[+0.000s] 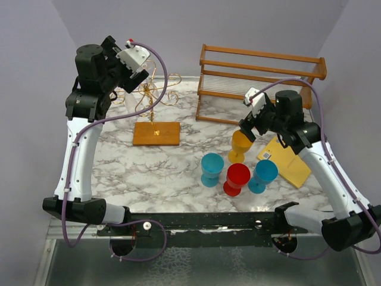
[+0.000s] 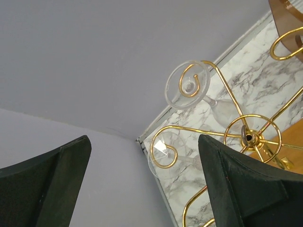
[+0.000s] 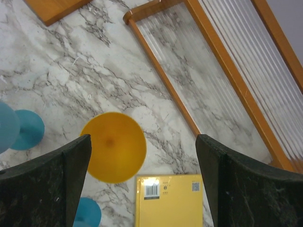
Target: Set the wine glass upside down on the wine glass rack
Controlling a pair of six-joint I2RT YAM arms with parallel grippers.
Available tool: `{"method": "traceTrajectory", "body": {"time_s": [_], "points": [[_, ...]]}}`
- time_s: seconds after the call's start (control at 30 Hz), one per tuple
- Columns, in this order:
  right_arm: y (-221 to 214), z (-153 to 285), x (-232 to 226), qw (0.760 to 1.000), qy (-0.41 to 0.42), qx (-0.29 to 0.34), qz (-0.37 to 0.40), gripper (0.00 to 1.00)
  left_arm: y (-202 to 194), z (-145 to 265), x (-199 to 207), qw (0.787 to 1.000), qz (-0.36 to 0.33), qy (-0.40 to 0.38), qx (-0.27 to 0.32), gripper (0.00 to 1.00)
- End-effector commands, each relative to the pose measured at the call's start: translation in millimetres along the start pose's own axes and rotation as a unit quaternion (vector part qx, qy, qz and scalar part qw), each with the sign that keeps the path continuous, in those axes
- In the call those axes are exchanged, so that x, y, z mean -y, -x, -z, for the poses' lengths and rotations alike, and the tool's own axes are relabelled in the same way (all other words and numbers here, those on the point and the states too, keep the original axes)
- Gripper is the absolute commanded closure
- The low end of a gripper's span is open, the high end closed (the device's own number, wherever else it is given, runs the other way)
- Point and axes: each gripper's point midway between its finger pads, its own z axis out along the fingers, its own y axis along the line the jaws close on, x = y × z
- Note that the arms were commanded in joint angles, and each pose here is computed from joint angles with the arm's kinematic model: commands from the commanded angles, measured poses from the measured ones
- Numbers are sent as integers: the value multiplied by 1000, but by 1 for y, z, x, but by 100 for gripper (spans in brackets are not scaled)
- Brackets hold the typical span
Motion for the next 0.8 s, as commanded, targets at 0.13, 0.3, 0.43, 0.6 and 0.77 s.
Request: {"method": "traceTrajectory", "body": {"time_s": [0.13, 0.3, 0.43, 0.6, 0.77], "points": [[-48, 25, -11, 997, -24, -73, -12, 12, 37, 11, -18, 993, 83, 39, 67, 1], [-62, 17, -12, 994, -18, -104, -22, 21, 33, 8, -13, 992, 96, 37, 68, 1], [-61, 5, -10, 993, -7, -114, -38, 30, 32, 7, -2, 992, 99, 17, 73, 1], [-62, -12, -6, 989, 2, -134, -54, 45, 34, 8, 6, 992, 100, -2, 82, 1], [-72, -30, -1, 985, 5, -162, -64, 59, 37, 9, 8, 991, 106, -8, 87, 1]]}}
